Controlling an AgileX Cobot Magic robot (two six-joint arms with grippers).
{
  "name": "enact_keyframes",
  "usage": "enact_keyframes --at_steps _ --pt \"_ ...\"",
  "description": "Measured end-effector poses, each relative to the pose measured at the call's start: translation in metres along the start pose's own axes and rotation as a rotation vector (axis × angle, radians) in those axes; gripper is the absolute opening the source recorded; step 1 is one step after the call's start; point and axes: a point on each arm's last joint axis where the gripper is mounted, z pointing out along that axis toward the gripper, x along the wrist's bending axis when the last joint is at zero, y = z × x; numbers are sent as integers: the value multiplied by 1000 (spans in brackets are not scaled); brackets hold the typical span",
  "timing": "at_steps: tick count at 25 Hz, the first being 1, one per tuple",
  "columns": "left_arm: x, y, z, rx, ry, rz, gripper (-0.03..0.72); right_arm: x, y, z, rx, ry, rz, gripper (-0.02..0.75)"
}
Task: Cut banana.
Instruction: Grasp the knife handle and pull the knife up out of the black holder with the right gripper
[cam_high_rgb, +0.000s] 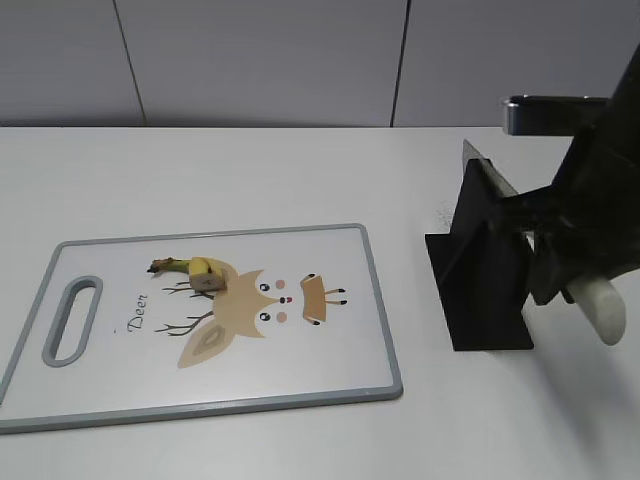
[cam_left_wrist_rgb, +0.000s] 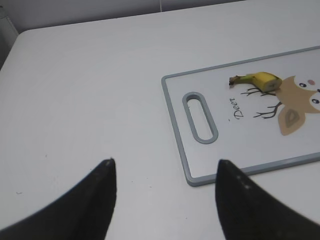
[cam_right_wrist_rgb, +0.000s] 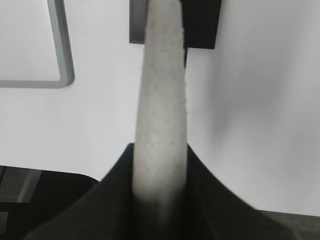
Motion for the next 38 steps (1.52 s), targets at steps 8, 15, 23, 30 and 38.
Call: enact_keyframes --at_steps 8,15,23,30,38 --pt "0 0 0 0 0 0 591 -3 -15 -37 -132 31 -13 174" --pt "0 0 0 0 0 0 591 -5 -27 -60 -214 63 -22 172" --pt "0 0 0 0 0 0 591 -7 -41 -82 -298 86 -109 172" --pt "2 9 0 -4 2 33 591 -3 -41 -87 -367 76 -486 172" --pt "9 53 17 25 -42 147 591 10 -19 -88 -430 56 -839 172"
